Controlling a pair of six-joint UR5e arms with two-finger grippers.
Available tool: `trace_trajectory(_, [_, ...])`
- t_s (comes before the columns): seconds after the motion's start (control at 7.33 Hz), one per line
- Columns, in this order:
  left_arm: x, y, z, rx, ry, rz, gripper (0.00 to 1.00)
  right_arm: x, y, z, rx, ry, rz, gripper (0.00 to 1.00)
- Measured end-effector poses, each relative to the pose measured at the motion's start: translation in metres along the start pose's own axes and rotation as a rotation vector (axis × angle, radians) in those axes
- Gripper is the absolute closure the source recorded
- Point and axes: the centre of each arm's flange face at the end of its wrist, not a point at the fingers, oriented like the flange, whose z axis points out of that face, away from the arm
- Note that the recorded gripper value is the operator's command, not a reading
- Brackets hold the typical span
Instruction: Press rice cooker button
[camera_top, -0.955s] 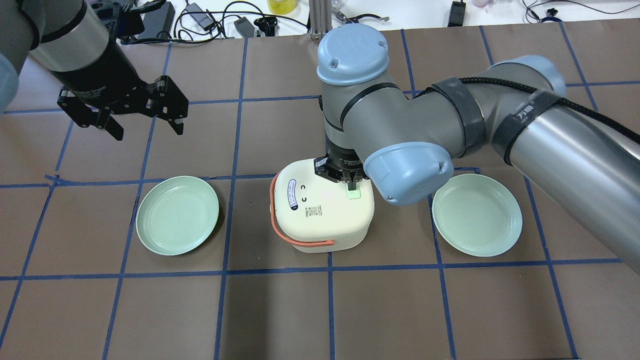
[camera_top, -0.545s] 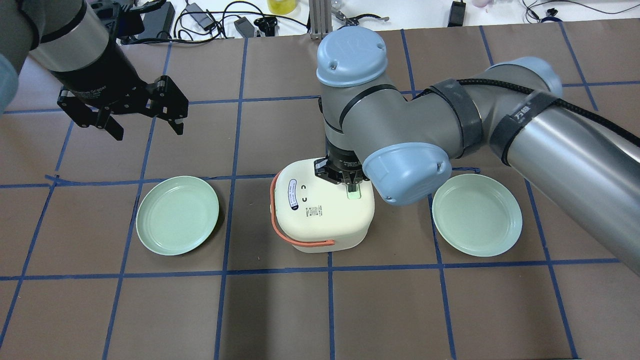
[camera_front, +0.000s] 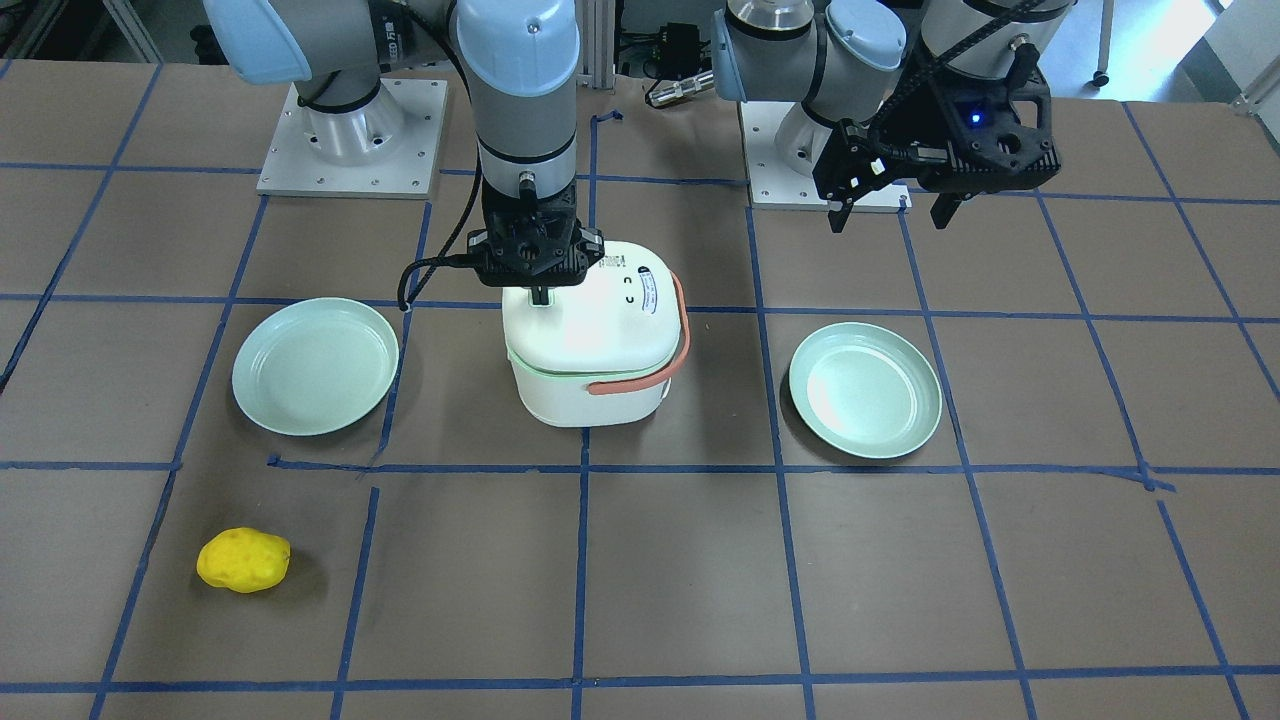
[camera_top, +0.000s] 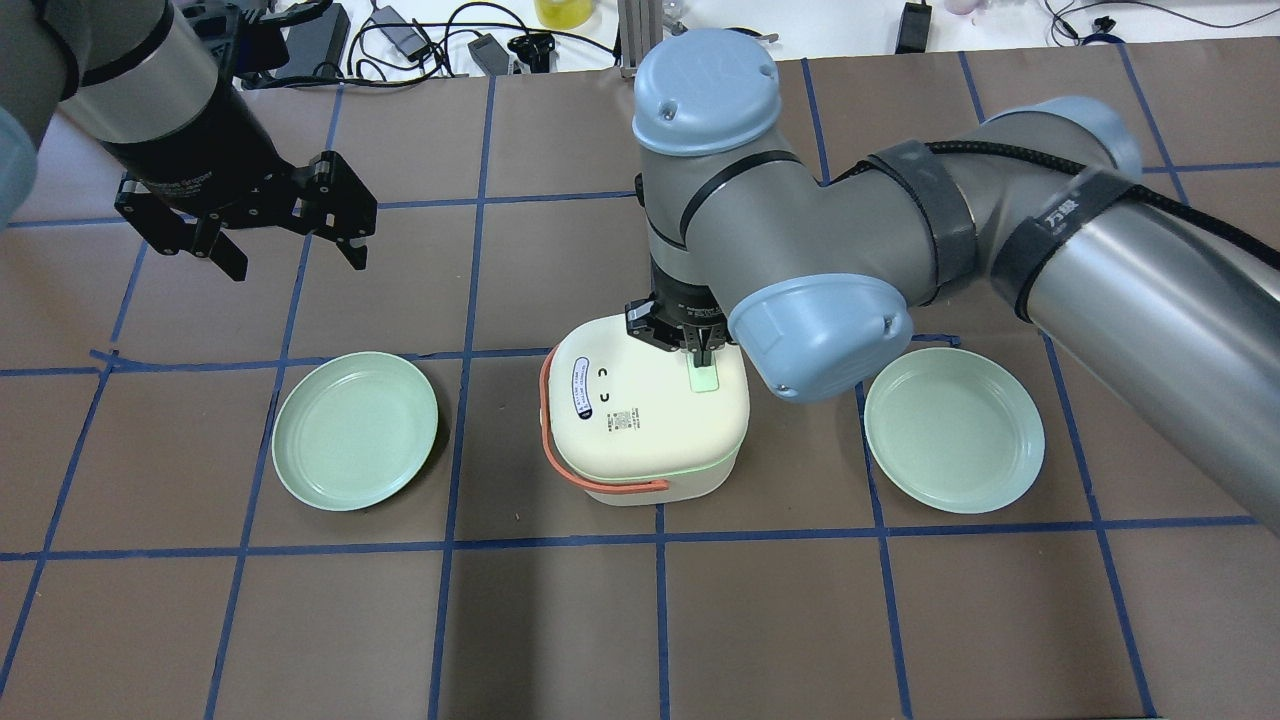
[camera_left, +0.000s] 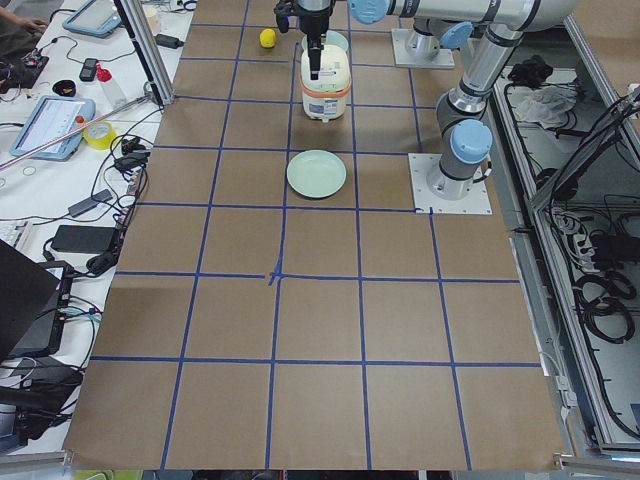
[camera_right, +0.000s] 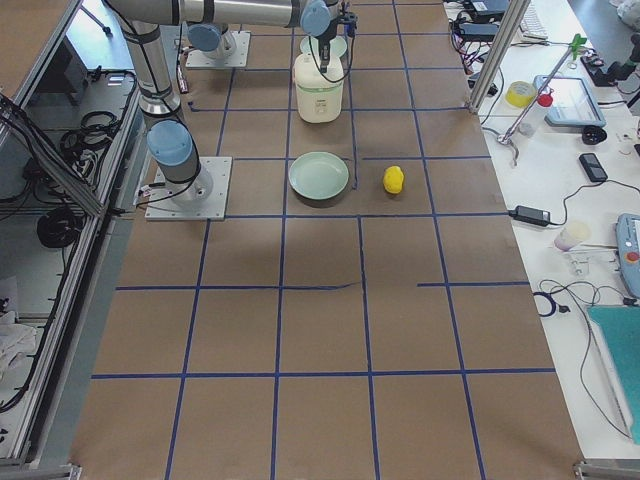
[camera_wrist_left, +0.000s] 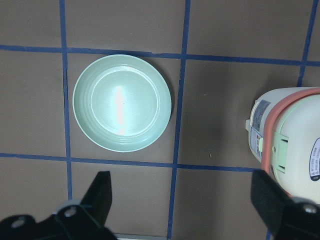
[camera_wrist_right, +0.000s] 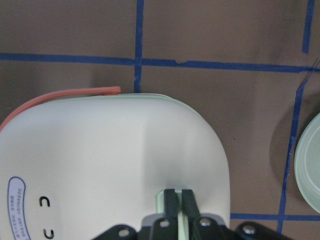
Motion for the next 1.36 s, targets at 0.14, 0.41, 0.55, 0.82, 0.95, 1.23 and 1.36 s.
trace_trajectory(0.14, [0.000,0.000,0.000,0.000,0.000,0.000,0.00,0.003,-0.006,-0.021,0.033,-0.007,0.002,0.31])
trace_trajectory(0.41, [0.000,0.000,0.000,0.000,0.000,-0.001,0.00,0.026,-0.028,-0.070,0.078,0.006,-0.027,0.08])
trace_trajectory(0.55, [0.000,0.000,0.000,0.000,0.000,0.000,0.00,0.052,-0.045,-0.094,0.099,0.011,-0.017,0.00])
trace_trajectory(0.82, [0.000,0.000,0.000,0.000,0.000,0.000,0.00,0.106,-0.074,-0.129,0.149,0.008,0.056,0.00])
trace_trajectory(0.95, [0.000,0.000,0.000,0.000,0.000,0.000,0.00,0.126,-0.082,-0.140,0.168,0.003,0.087,0.00])
trace_trajectory(1.23, [0.000,0.000,0.000,0.000,0.000,0.000,0.00,0.158,-0.093,-0.153,0.188,-0.028,0.140,0.00])
trace_trajectory(1.36, [0.000,0.000,0.000,0.000,0.000,0.000,0.00,0.169,-0.096,-0.155,0.189,-0.039,0.158,0.00])
